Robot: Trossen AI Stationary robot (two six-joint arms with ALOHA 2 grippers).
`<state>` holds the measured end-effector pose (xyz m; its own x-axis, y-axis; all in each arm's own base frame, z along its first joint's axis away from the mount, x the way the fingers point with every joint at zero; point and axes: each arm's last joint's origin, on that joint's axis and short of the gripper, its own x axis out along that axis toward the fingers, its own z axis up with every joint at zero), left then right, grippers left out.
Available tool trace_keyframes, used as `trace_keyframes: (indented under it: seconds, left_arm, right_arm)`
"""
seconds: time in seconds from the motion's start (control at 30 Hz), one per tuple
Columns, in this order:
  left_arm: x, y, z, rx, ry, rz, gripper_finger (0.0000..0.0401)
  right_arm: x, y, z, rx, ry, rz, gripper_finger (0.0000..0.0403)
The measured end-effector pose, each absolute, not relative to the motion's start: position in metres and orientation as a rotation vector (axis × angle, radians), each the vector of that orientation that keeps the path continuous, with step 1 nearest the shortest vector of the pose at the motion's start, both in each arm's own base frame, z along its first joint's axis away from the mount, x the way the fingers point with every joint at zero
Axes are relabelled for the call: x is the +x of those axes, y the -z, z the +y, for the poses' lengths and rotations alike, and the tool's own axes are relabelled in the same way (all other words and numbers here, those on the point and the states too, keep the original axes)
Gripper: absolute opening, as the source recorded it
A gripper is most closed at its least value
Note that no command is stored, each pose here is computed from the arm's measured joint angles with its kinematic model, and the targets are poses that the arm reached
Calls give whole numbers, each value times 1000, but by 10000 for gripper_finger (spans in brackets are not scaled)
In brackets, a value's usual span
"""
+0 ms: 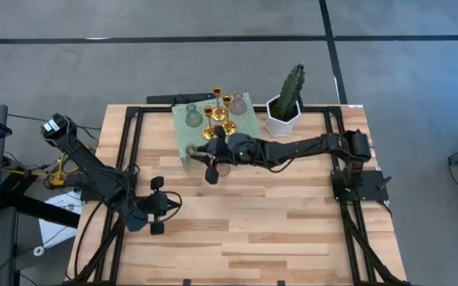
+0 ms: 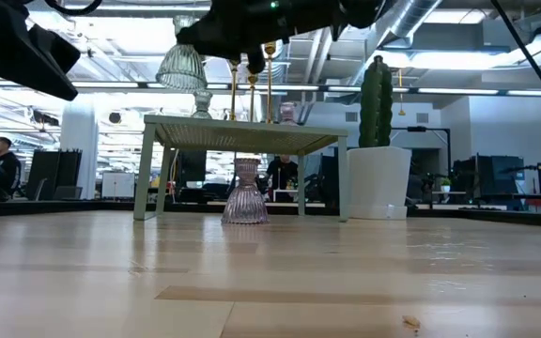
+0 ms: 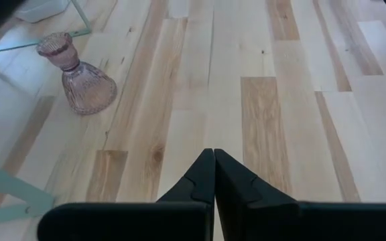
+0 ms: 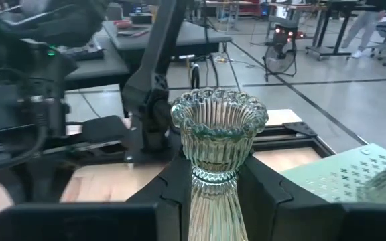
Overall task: Pick & Place candle stick holders
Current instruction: Put the green glass candle holder on the shelf
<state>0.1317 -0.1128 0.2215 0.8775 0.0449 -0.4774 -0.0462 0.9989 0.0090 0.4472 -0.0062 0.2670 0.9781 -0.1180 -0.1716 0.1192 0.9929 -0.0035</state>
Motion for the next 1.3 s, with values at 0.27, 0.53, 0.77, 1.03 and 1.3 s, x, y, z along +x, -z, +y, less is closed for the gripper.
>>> trace_keyframes:
  seconds: [0.27, 0.53, 0.77, 1.03, 1.3]
  left_arm:
    - [132, -222, -112, 3, -66, 488, 2]
    - [132, -222, -112, 4, -66, 489, 2]
    - [132, -222, -112, 4, -66, 489, 2]
    - [132, -222, -112, 2, -66, 488, 2]
    - [132, -222, -112, 3, -70, 485, 2]
  right_arm:
    - [458, -255, -23, 29, 150, 166, 77]
    - [465, -252, -44, 24, 217, 166, 77]
    - [472, -237, -58, 78, 218, 196, 77]
    - [471, -237, -62, 69, 242, 203, 77]
    - [469, -236, -73, 69, 288, 204, 77]
